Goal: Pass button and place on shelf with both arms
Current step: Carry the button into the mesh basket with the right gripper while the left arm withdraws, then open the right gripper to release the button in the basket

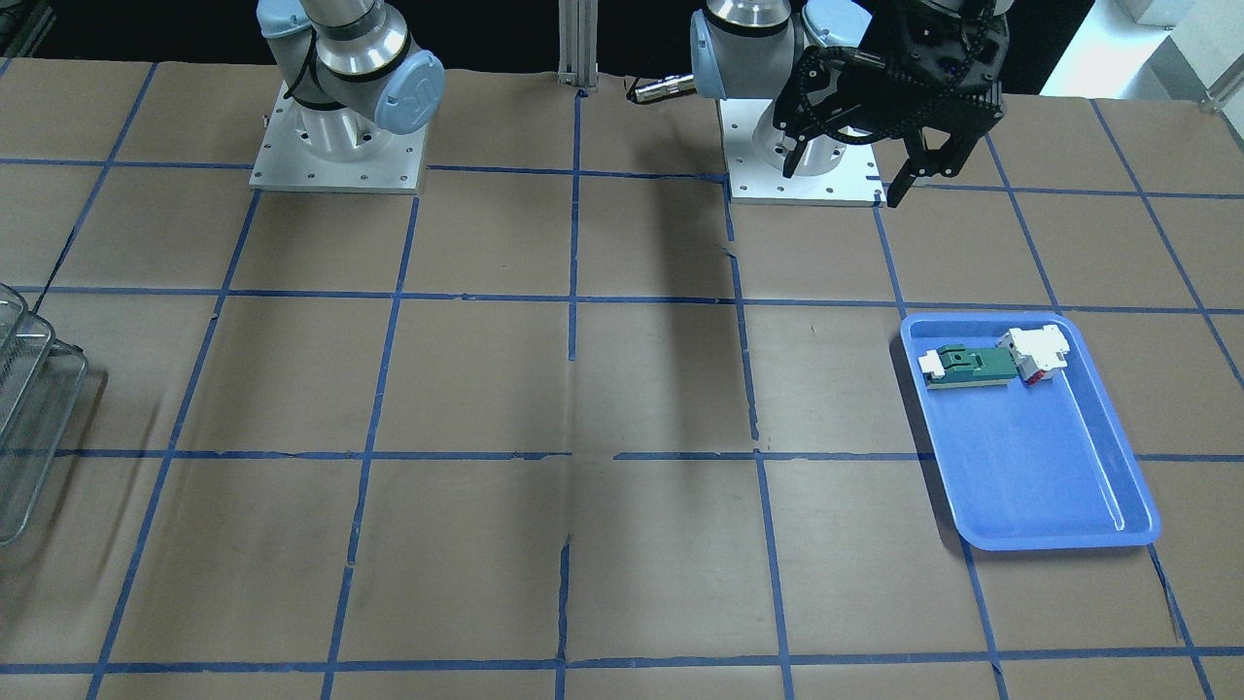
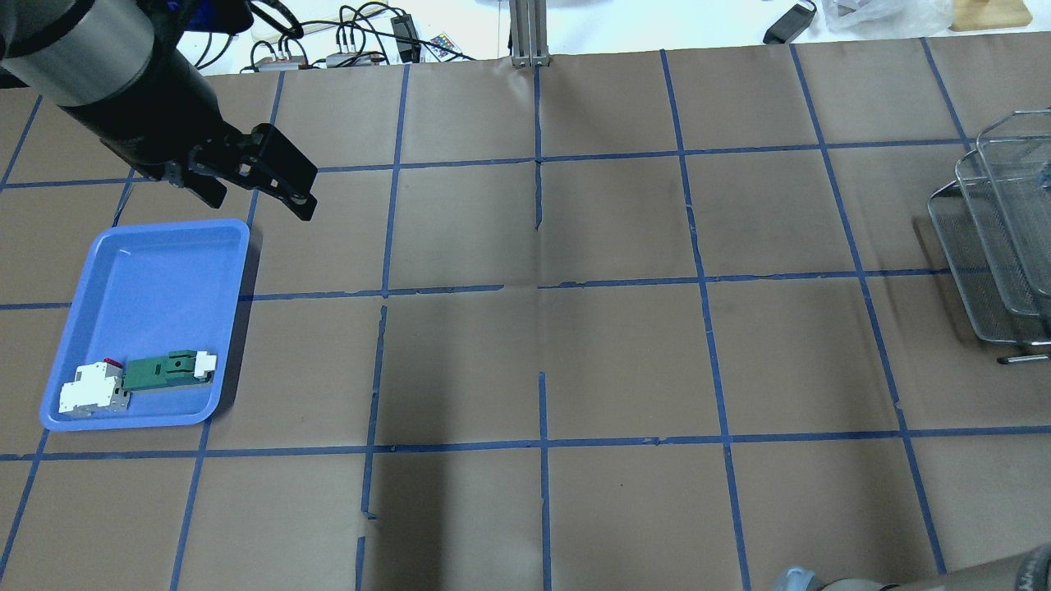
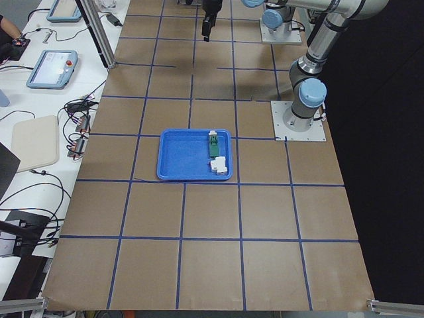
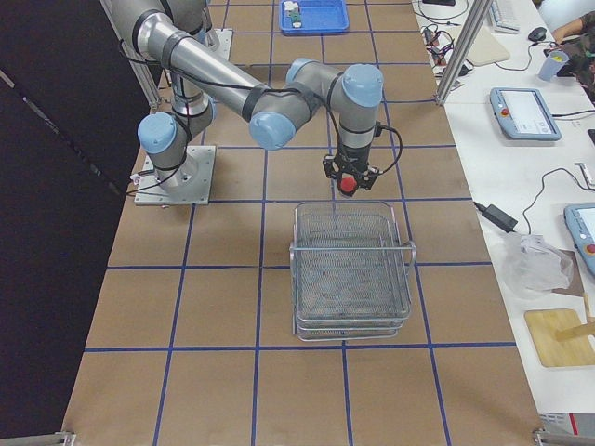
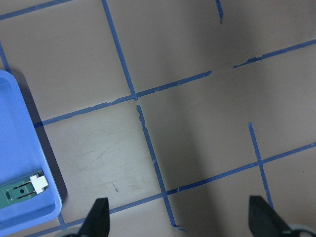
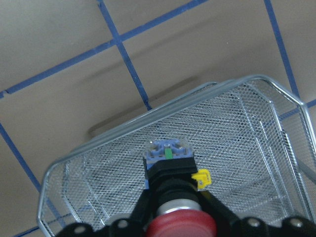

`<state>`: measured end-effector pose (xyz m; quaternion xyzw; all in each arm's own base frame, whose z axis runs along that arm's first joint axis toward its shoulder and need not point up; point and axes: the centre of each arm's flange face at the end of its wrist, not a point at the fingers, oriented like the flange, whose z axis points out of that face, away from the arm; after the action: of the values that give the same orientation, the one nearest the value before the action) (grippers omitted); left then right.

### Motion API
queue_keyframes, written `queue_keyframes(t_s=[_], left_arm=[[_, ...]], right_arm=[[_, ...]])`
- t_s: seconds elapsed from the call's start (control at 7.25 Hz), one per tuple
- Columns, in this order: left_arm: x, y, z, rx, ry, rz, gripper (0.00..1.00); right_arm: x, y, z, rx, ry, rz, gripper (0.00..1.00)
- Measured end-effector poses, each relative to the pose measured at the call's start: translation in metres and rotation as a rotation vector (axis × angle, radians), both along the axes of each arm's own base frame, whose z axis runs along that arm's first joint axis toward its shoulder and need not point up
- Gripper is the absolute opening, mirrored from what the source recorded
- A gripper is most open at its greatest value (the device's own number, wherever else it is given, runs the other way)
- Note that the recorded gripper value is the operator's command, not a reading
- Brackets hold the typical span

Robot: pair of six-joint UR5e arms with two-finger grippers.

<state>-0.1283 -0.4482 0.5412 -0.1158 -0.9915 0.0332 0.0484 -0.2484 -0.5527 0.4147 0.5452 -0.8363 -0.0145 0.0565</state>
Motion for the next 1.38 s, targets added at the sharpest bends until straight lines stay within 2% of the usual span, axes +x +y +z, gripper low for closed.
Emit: queue_keyframes(t_s=[0.14, 0.28, 0.41, 0.69, 0.97, 1.38], left_arm=[[0.001, 0.003, 0.001, 0.001, -0.006, 0.012, 1.00], [0.002, 0.004, 0.002, 0.003, -0.017, 0.022, 1.00], [0.004, 0.003, 0.000, 0.008, -0.025, 0.043, 1.00], [0.007, 0.002, -0.005, 0.027, -0.052, 0.135, 1.00], [0.014, 0.001, -0.008, 0.028, -0.103, 0.166, 1.00], [0.019, 0.000, -0.015, 0.045, -0.115, 0.177, 1.00]], right_arm=[[-0.020, -0.005, -0.016, -0.003, 0.014, 0.010, 0.40], [-0.031, -0.009, -0.027, -0.002, 0.019, 0.015, 0.83], [-0.035, -0.010, -0.030, -0.003, 0.021, 0.015, 1.00], [-0.036, -0.010, -0.031, -0.002, 0.019, 0.012, 1.00], [-0.025, -0.003, -0.011, -0.016, 0.032, -0.014, 1.00], [0.065, 0.013, 0.041, -0.009, 0.000, -0.163, 1.00]])
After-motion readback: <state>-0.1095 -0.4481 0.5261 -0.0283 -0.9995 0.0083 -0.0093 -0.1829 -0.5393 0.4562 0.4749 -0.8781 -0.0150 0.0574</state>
